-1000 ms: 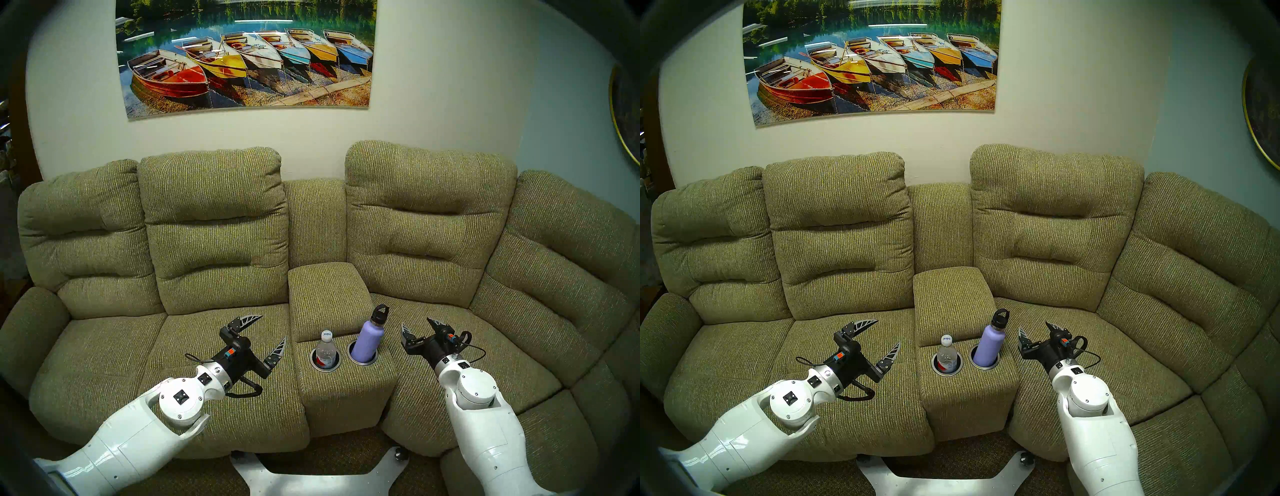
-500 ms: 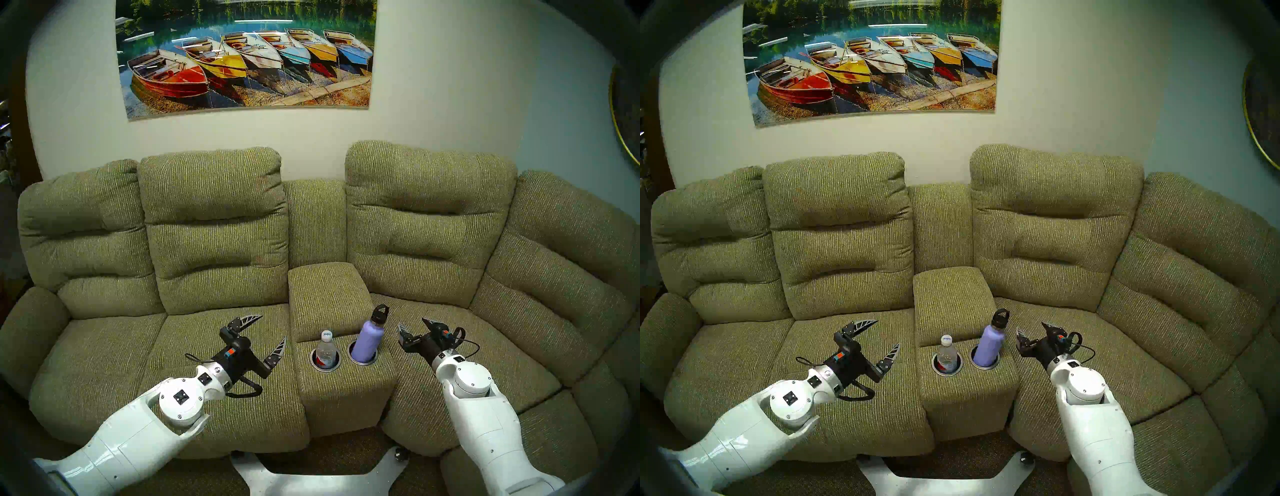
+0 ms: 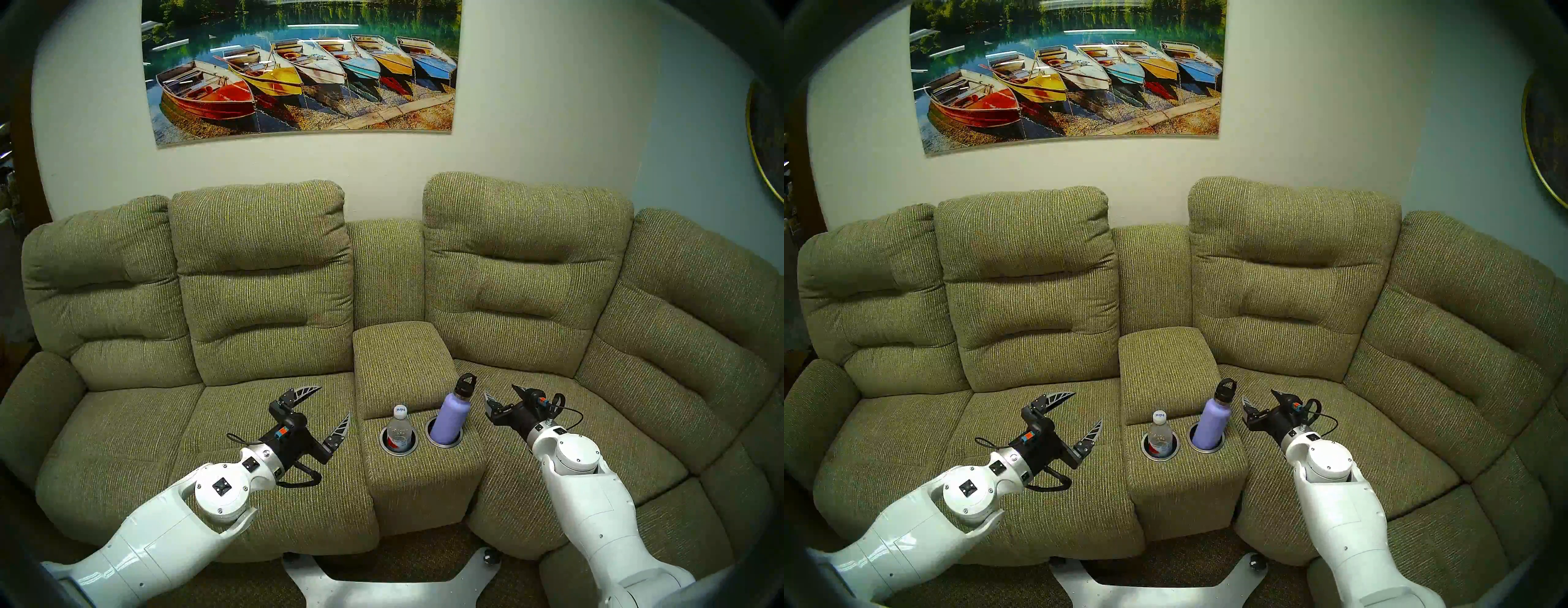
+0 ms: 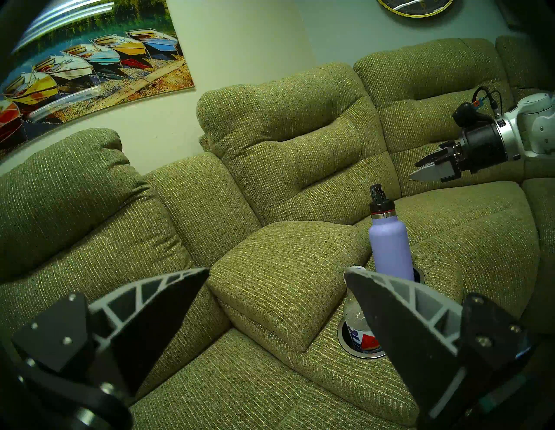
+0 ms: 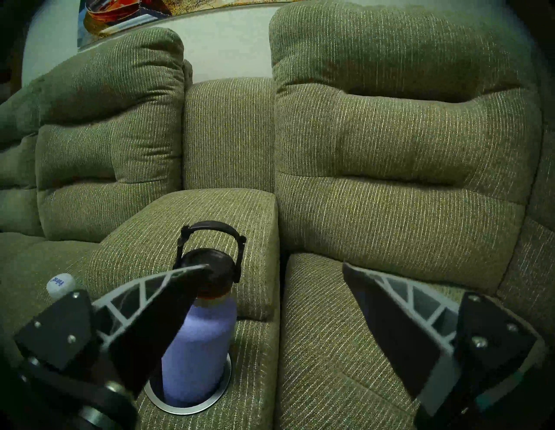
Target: Take bottles out of cup holder
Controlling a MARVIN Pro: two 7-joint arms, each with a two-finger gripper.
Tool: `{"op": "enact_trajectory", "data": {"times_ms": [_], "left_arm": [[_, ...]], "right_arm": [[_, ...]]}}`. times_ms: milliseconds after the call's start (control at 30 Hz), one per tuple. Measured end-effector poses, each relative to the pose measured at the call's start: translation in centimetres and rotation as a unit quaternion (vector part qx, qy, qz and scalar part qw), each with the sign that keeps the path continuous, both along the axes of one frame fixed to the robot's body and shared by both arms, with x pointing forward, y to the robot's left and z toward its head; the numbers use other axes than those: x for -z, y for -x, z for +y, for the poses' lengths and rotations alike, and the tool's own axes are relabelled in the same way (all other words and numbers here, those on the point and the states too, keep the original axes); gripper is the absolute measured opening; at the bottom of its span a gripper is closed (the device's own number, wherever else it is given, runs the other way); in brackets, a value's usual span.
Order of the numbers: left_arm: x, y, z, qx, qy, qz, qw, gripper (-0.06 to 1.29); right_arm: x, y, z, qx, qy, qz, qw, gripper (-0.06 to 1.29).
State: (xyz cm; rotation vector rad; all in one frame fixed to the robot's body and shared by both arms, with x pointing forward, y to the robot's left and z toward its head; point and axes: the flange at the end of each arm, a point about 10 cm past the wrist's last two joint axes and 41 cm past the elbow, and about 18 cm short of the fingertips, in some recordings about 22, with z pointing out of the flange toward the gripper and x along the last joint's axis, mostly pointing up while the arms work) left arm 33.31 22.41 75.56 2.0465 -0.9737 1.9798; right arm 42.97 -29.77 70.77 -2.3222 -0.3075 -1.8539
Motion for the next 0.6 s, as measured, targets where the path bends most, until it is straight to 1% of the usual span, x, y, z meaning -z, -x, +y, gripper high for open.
{"op": "enact_trajectory", "data": {"times_ms": [200, 600], "left_arm": [[0.0, 0.0, 0.0, 0.000, 0.000, 0.000, 1.0000, 1.25], [0.0, 0.0, 0.0, 0.000, 0.000, 0.000, 1.0000, 1.25]], "right_arm": [[0.1, -0.7, 0.0, -0.009, -0.001, 0.003, 1.0000, 1.22], [1.1, -1.7, 0.0, -0.017, -0.007, 0.018, 0.9997, 1.22]]}}
